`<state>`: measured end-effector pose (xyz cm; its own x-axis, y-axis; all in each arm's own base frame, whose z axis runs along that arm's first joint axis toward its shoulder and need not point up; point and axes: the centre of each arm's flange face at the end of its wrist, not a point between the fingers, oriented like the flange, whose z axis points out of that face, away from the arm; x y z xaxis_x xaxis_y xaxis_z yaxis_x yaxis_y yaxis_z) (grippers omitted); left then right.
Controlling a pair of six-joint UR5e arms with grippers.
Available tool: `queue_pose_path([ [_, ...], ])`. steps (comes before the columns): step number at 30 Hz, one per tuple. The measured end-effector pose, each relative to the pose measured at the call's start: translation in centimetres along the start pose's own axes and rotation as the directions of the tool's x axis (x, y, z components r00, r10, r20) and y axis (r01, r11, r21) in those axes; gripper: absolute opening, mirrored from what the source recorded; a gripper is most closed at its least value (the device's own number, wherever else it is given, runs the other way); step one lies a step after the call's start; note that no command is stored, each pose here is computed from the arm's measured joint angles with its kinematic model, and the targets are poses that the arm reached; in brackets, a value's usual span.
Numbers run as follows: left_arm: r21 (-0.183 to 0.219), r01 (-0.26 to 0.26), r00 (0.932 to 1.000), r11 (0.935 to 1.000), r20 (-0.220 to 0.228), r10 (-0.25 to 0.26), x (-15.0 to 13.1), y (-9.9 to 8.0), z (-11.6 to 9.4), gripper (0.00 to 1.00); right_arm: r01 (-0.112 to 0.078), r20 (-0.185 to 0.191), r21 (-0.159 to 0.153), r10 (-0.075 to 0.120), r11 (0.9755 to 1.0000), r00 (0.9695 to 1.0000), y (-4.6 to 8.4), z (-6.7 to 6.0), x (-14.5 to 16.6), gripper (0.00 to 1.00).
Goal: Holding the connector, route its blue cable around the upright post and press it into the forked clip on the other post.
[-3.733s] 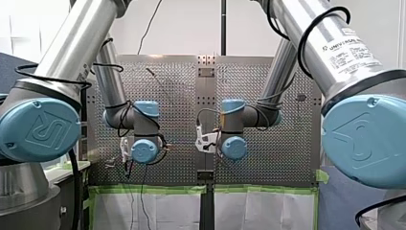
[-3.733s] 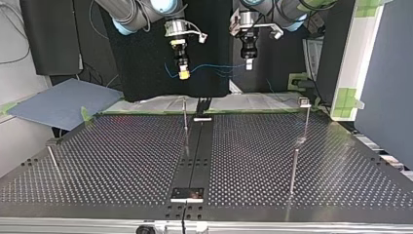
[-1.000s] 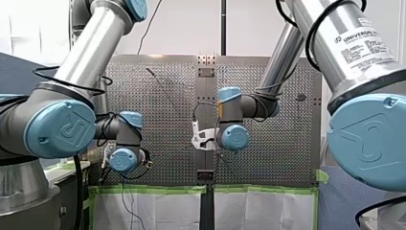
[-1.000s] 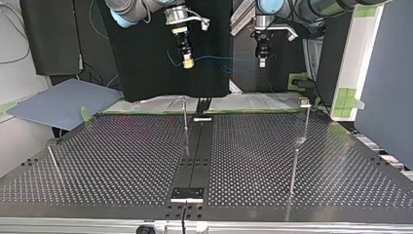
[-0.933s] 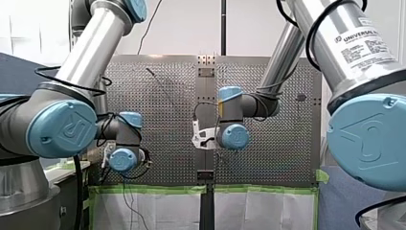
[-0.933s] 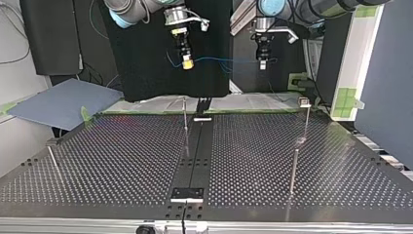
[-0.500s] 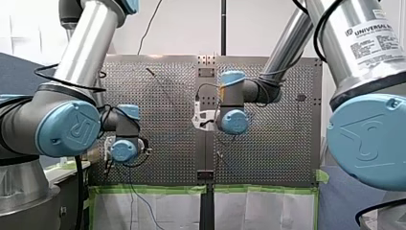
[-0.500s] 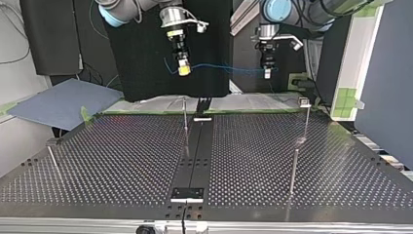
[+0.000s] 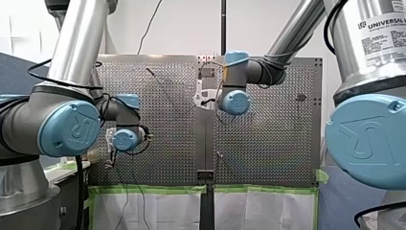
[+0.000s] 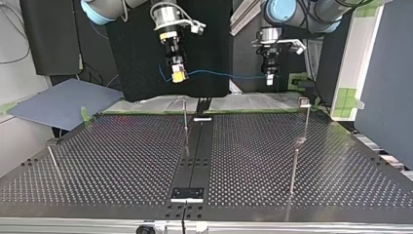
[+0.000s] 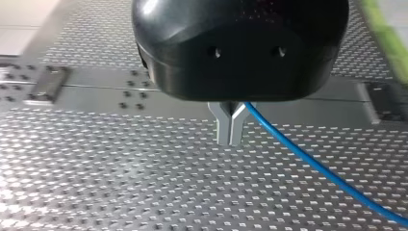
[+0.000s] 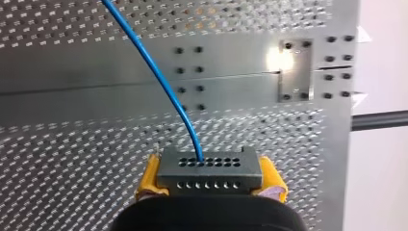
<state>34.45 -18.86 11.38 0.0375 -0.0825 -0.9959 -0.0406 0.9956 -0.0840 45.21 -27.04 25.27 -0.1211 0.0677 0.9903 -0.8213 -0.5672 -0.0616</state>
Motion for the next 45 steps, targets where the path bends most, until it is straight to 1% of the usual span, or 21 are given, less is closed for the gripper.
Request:
queue_pose_path([
  [4, 0.000, 0.039, 0.9989, 0.9992, 0.025, -0.039, -1.4, -0.2, 0.7, 0.00, -0.008, -0.027, 0.025, 0.009, 0.9997, 0.9996, -0.3, 0.6, 2.4, 0.00],
  [10, -0.001, 0.095, 0.9943, 0.9954, 0.047, -0.095, -3.4, -0.4, 1.4, 0.00, -0.014, -0.073, 0.068, 0.019, 0.9976, 0.9972, -1.0, 1.5, 6.5, 0.00],
  [13, -0.005, 0.124, 0.9902, 0.9922, 0.065, -0.124, -4.7, -0.5, 1.9, 0.00, -0.013, -0.094, 0.091, 0.022, 0.9957, 0.9953, -1.3, 1.7, 8.6, 0.00],
  [16, -0.015, 0.146, 0.9860, 0.9892, 0.084, -0.144, -6.0, -0.6, 2.4, 0.00, -0.012, -0.111, 0.118, 0.025, 0.9930, 0.9935, -1.6, 1.6, 10.5, 0.00],
  [18, -0.022, 0.164, 0.9816, 0.9862, 0.102, -0.161, -7.0, -0.6, 2.9, 0.00, -0.010, -0.113, 0.135, 0.026, 0.9908, 0.9933, -1.8, 1.6, 11.4, 0.00],
  [21, -0.026, 0.197, 0.9719, 0.9800, 0.136, -0.192, -8.8, -0.8, 3.7, 0.00, -0.010, -0.099, 0.152, 0.025, 0.9883, 0.9947, -2.0, 1.4, 11.8, 0.00],
  [22, -0.025, 0.209, 0.9677, 0.9775, 0.149, -0.203, -9.6, -0.9, 4.0, 0.00, -0.009, -0.093, 0.157, 0.024, 0.9876, 0.9953, -2.0, 1.4, 11.8, 0.00],
  [24, -0.025, 0.227, 0.9611, 0.9736, 0.167, -0.220, -10.8, -1.0, 4.5, 0.00, -0.008, -0.079, 0.169, 0.022, 0.9855, 0.9966, -2.2, 1.4, 11.7, 0.00],
  [27, -0.025, 0.259, 0.9473, 0.9654, 0.201, -0.249, -12.7, -1.1, 5.2, 0.00, -0.007, -0.066, 0.191, 0.020, 0.9817, 0.9976, -2.4, 1.7, 11.4, 0.00],
  [28, -0.025, 0.274, 0.9404, 0.9613, 0.216, -0.263, -13.6, -1.1, 5.5, 0.00, -0.007, -0.061, 0.197, 0.019, 0.9804, 0.9979, -2.5, 1.9, 11.2, 0.00],
  [29, -0.024, 0.285, 0.9351, 0.9584, 0.227, -0.272, -14.3, -1.2, 5.7, 0.00, -0.006, -0.055, 0.204, 0.018, 0.9790, 0.9983, -2.6, 2.2, 11.0, 0.00],
  [30, -0.023, 0.294, 0.9301, 0.9555, 0.237, -0.280, -14.9, -1.2, 5.8, 0.00, -0.006, -0.050, 0.207, 0.017, 0.9783, 0.9986, -2.7, 2.4, 10.8, 0.00],
  [31, -0.022, 0.305, 0.9236, 0.9520, 0.250, -0.291, -15.8, -1.2, 6.1, 0.00, -0.006, -0.045, 0.209, 0.016, 0.9778, 0.9988, -2.8, 2.5, 10.7, 0.00],
  [33, -0.019, 0.321, 0.9138, 0.9469, 0.269, -0.304, -17.1, -1.2, 6.3, 0.00, -0.007, -0.036, 0.212, 0.015, 0.9773, 0.9992, -2.9, 3.0, 10.4, 0.00],
  [34, -0.018, 0.331, 0.9075, 0.9436, 0.280, -0.313, -18.0, -1.2, 6.5, 0.00, -0.008, -0.036, 0.213, 0.016, 0.9771, 0.9992, -3.0, 3.2, 10.4, 0.00],
  [36, -0.018, 0.343, 0.8979, 0.9390, 0.300, -0.323, -19.3, -1.2, 6.7, 0.00, -0.012, -0.041, 0.214, 0.021, 0.9768, 0.9989, -3.1, 3.7, 10.8, 0.00],
  [37, -0.021, 0.351, 0.8919, 0.9363, 0.312, -0.327, -20.2, -1.1, 6.9, 0.00, -0.016, -0.045, 0.214, 0.026, 0.9766, 0.9987, -3.1, 4.0, 11.1, 0.00],
  [38, -0.024, 0.355, 0.8879, 0.9346, 0.321, -0.329, -20.9, -1.1, 6.9, 0.00, -0.021, -0.051, 0.215, 0.033, 0.9764, 0.9981, -3.2, 4.3, 11.5, 0.00],
  [40, -0.031, 0.362, 0.8811, 0.9317, 0.338, -0.331, -22.2, -0.9, 6.8, 0.00, -0.029, -0.063, 0.216, 0.044, 0.9759, 0.9970, -3.3, 4.8, 12.3, 0.00],
  [43, -0.039, 0.366, 0.8771, 0.9299, 0.349, -0.330, -23.5, -0.6, 6.5, 0.00, -0.037, -0.084, 0.217, 0.057, 0.9754, 0.9948, -3.4, 5.5, 13.6, 0.00],
  [45, -0.044, 0.366, 0.8764, 0.9296, 0.352, -0.328, -24.0, -0.4, 6.2, 0.00, -0.041, -0.097, 0.217, 0.063, 0.9753, 0.9933, -3.5, 6.0, 14.5, 0.00],
])
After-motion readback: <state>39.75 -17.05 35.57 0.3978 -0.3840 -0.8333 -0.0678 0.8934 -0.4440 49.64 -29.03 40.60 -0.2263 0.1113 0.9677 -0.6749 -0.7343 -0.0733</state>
